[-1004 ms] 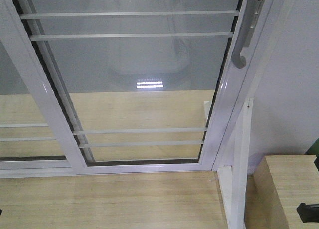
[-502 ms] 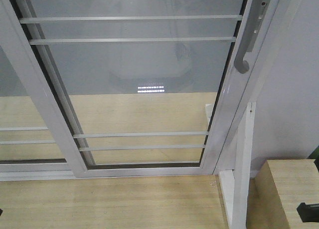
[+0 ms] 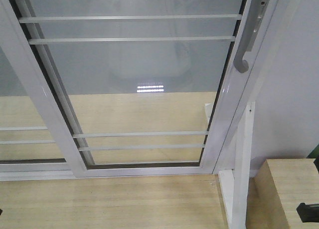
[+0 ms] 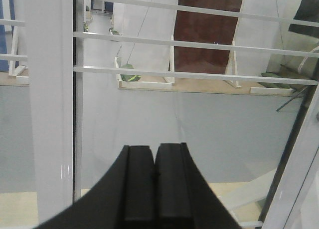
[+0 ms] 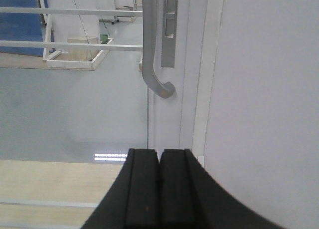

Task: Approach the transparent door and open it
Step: 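Drive closer and stop facing the door's silver handle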

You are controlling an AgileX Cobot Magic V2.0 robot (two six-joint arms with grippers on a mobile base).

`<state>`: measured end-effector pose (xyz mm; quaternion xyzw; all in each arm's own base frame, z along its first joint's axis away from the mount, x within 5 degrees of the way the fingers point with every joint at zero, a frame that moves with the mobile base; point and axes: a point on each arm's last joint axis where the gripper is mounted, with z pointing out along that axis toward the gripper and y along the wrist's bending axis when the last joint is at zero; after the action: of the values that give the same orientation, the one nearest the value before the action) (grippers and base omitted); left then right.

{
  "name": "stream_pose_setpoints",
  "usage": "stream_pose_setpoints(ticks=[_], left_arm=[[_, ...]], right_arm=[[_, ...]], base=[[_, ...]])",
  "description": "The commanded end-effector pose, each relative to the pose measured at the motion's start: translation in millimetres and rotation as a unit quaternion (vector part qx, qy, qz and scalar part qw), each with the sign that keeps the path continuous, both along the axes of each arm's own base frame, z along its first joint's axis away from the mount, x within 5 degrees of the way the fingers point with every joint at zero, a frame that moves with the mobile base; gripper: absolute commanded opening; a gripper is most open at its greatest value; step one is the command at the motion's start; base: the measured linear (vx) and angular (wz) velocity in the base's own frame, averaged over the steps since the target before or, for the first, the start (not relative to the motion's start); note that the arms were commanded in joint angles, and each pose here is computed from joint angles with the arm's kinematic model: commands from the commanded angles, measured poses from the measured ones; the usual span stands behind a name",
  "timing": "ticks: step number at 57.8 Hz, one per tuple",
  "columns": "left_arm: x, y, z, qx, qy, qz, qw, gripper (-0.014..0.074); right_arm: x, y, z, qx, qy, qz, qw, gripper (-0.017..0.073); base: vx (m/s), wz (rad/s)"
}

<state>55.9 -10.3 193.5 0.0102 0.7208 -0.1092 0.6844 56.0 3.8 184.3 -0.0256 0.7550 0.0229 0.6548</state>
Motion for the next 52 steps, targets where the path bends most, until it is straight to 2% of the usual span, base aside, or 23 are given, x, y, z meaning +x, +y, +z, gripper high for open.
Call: stream_pose_setpoints(ticks=[1,37,40,52], left_arm=[[0,1.1,4,-0.015,-0.042,0.005,0.999,0.0003],[0,1.2,4,-0.012,-0.043,0.005,0.999,0.0003],[0,1.5,6,-0.003,-0.057,0.007,0.998,0.0003],[-1,2.8,15,-0.007,-0.101,0.014,0.995,0.0003]], right_arm=[[1,0,6,-0.002,-0.037,-0.001,0.999,-0.0001],[1,0,9,-0.005,-0.051,-0.001,0.999,-0.0001],[1,0,9,-0.005,-0.053,-0.001,0.999,-0.0001],[1,0,17,-0.004,-0.098,0.0,0.995,-0.0001]], base=[[0.0,0.0],[0.0,0.0],[0.0,0.0],[0.0,0.0]])
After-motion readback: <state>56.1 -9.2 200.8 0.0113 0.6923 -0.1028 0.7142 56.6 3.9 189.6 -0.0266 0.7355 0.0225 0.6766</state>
